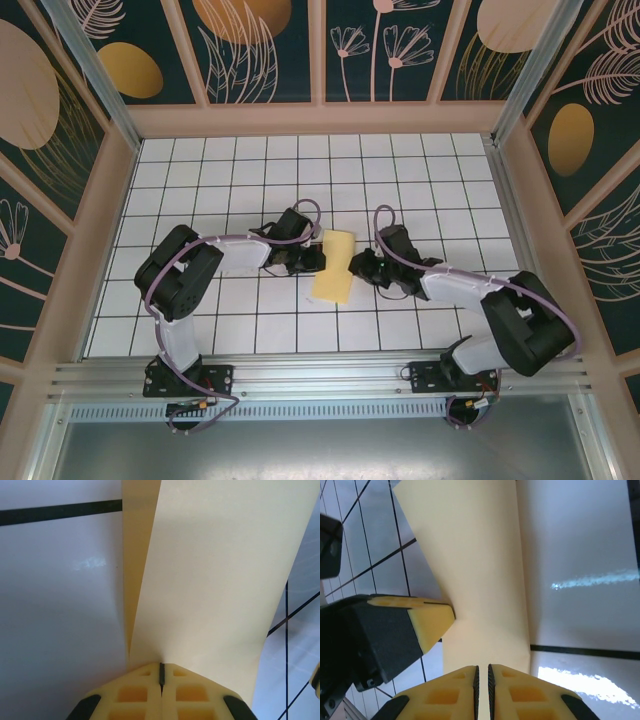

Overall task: Fold a paper plane with a square sheet of paper (pick it up from the middle)
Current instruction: Fold the square sheet of paper in half at the center of the table.

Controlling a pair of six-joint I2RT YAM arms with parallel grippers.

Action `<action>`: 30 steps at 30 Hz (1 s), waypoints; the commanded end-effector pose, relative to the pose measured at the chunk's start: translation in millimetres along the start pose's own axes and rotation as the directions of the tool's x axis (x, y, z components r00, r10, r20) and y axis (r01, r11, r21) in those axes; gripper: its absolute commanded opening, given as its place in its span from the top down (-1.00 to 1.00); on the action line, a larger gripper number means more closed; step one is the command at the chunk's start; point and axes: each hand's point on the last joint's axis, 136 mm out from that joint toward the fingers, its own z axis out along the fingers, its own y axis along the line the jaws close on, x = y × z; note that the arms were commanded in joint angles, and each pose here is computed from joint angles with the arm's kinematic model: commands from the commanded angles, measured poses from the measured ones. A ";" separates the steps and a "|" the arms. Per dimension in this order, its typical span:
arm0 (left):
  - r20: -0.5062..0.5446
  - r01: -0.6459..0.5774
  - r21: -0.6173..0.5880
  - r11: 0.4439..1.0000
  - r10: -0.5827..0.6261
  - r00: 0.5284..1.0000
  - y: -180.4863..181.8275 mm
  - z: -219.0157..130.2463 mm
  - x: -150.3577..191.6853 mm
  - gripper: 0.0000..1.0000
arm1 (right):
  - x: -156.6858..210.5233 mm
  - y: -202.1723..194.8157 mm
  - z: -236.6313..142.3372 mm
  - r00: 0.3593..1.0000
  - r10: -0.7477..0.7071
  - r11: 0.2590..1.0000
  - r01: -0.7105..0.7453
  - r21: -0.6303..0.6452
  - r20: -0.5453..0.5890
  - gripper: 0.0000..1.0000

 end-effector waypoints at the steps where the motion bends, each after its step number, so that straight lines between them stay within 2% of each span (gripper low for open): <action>1: -0.097 0.035 -0.181 0.983 -0.053 0.994 50.9 16.4 33.7 0.96 | 2.8 8.8 7.4 0.998 -0.043 0.998 0.041 -0.054 -0.043 0.65; 6: -0.099 0.031 -0.185 0.982 -0.050 0.994 51.2 15.8 34.5 0.95 | 8.0 6.0 14.4 0.997 -0.043 0.997 0.038 -0.066 -0.070 0.66; 11: -0.104 0.034 -0.189 0.981 -0.054 0.993 53.9 16.5 37.2 0.95 | 16.2 -35.4 24.5 0.995 -0.013 0.997 0.020 0.075 -0.100 0.65; 15: -0.109 0.031 -0.198 0.980 -0.054 0.993 57.0 16.7 40.2 0.95 | 30.5 -54.5 29.5 0.989 0.027 0.993 -0.010 0.118 -0.143 0.65; 24: -0.110 0.032 -0.205 0.978 -0.055 0.992 59.4 16.3 41.8 0.96 | -16.8 13.3 14.0 0.996 -0.072 0.997 0.072 0.003 -0.045 0.64; 30: -0.112 0.032 -0.205 0.978 -0.056 0.992 59.2 16.2 41.6 0.96 | -23.9 1.4 30.4 0.996 -0.070 0.996 0.073 0.053 -0.057 0.65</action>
